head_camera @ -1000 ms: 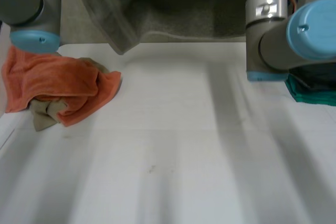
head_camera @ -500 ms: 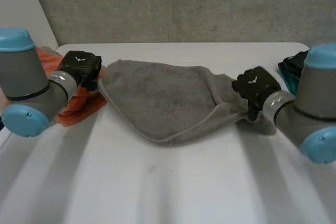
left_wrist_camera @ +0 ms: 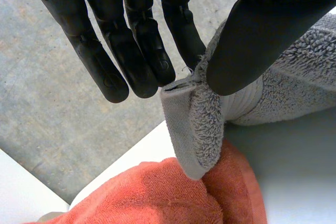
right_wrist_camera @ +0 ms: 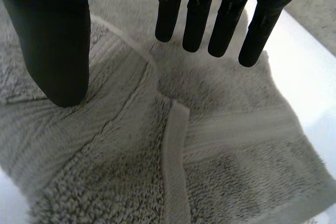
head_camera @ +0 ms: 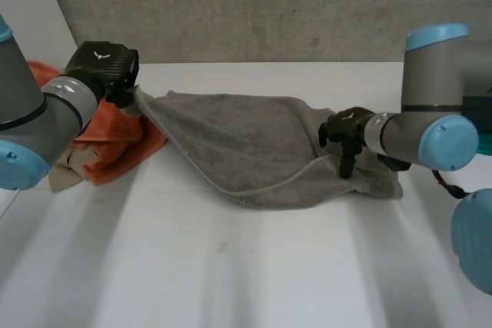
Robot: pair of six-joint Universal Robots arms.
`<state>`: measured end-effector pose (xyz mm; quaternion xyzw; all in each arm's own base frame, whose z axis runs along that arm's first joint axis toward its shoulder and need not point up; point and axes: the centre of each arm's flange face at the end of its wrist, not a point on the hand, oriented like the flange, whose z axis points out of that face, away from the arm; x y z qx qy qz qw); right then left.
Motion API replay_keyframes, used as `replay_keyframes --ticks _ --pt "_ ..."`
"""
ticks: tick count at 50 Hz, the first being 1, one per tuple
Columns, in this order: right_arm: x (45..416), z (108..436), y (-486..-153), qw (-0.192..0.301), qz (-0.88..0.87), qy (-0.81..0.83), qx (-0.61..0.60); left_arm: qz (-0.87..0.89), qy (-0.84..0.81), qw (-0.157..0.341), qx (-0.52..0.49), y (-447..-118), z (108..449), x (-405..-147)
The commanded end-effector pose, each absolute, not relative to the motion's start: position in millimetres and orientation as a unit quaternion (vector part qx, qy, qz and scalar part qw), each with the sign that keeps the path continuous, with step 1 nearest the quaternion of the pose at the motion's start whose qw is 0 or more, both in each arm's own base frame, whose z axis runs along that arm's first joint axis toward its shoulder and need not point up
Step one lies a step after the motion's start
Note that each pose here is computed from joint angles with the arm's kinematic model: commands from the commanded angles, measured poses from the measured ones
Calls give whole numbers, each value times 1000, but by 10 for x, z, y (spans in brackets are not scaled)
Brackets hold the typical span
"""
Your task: Fold the laundry.
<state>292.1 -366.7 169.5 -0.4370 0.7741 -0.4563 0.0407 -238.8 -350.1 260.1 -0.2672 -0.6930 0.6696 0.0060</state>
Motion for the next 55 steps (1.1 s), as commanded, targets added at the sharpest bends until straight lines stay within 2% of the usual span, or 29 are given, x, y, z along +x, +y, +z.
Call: replay_keyframes --ticks 1,5,9,17,21,25,26,30,36,42,50,54,55 --pt "2940 1491 -3700 30 -459 769 -444 670 -694 8 -263 -3509 2609 -2375" --pt "2927 1486 -3687 31 -456 769 -447 665 -700 6 -262 -3504 2598 -2348" --pt "2860 1758 -3719 22 -482 762 -433 651 -712 2 -263 -3472 2575 -2302" --pt "2445 2229 -3541 9 -500 768 -401 604 -742 -31 -288 -3249 2632 -2102" --pt "2227 2285 -3345 -20 -489 758 -430 549 -765 -55 -331 -2999 2604 -1986" --pt "2041 2239 -3022 -55 -447 739 -501 467 -784 -75 -401 -2638 2505 -1881" --pt "1960 2185 -2853 -65 -415 735 -532 433 -785 -80 -435 -2485 2462 -1844" --pt "1757 2228 -2568 -101 -366 694 -611 372 -770 -74 -513 -2142 2410 -1782" --pt "1748 2278 -2544 -95 -399 692 -594 380 -733 -58 -561 -1977 2492 -1802" --pt "1885 2248 -2769 -121 -437 679 -578 430 -730 -51 -528 -2332 2512 -2006" --pt "2212 2078 -3393 -180 -513 657 -522 518 -720 -106 -450 -3160 2569 -2317" --pt "2411 2308 -3895 -243 -604 602 -462 597 -680 -134 -405 -3605 2826 -2531" --pt "2451 2520 -4065 -269 -646 573 -428 634 -657 -144 -382 -3728 3002 -2585"
